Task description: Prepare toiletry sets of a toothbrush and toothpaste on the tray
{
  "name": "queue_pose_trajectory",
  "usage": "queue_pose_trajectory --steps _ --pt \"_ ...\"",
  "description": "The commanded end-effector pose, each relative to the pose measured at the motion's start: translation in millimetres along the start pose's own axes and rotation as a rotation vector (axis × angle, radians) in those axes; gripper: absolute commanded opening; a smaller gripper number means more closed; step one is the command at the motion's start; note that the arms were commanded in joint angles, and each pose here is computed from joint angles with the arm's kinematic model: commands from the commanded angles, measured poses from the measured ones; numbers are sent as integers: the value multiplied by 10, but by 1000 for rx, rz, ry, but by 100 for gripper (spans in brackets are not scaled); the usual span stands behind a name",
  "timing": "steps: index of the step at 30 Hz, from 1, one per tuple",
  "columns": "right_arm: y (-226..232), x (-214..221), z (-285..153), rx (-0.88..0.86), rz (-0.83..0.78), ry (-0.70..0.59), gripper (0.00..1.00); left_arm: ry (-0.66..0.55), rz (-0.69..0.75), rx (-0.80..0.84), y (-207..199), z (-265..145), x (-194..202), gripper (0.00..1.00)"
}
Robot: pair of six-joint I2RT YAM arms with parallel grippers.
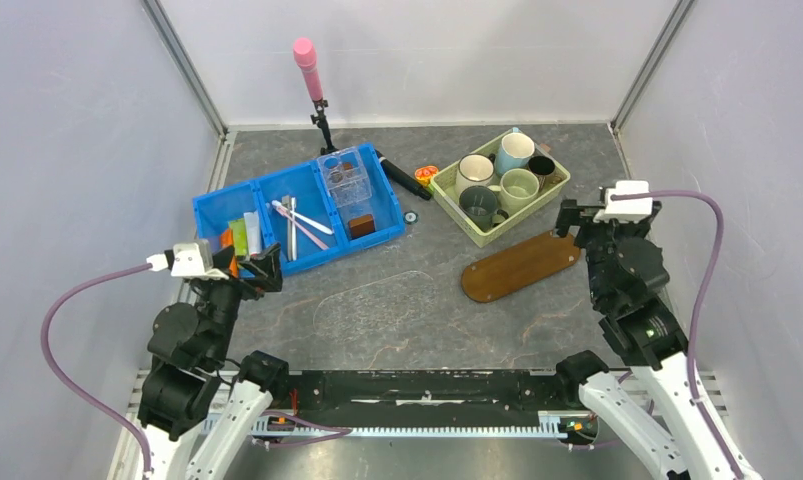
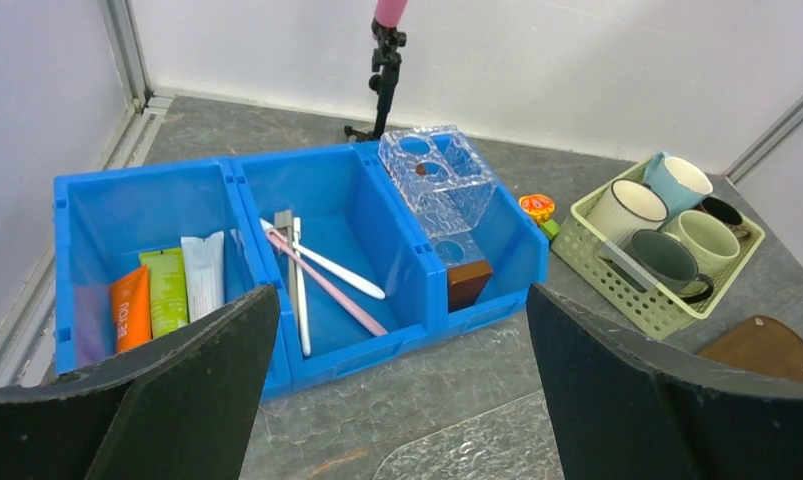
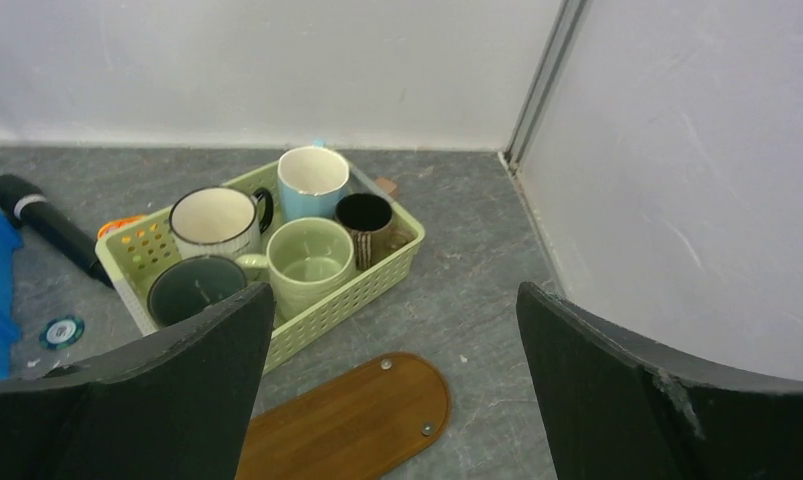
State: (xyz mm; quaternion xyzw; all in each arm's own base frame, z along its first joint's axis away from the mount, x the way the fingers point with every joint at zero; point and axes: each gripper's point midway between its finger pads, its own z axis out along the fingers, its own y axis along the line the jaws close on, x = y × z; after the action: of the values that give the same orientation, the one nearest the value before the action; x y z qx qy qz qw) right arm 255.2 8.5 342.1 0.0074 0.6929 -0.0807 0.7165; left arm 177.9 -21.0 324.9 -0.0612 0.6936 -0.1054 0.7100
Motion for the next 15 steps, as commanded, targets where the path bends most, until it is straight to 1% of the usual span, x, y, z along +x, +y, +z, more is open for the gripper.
queue_pose_trajectory --steps 1,5,7,9,11,13,15 --pt "262 70 113 -95 14 66 98 -5 -31 -13 5 62 55 100" --pt "465 267 255 -137 14 185 98 29 -20 -15 16 87 183 100" --pt "597 423 312 -173 -3 280 98 41 -22 -15 16 99 233 100" --pt "771 644 356 -232 -32 409 98 50 -28 -13 11 110 275 100" --pt "868 875 363 -237 -39 555 98 69 -34 -5 -9 130 336 100" --pt "965 957 409 -238 -18 638 98 95 -31 8 -33 152 418 100" --pt "1054 1082 444 -266 -37 683 98 121 -29 14 -43 173 513 100"
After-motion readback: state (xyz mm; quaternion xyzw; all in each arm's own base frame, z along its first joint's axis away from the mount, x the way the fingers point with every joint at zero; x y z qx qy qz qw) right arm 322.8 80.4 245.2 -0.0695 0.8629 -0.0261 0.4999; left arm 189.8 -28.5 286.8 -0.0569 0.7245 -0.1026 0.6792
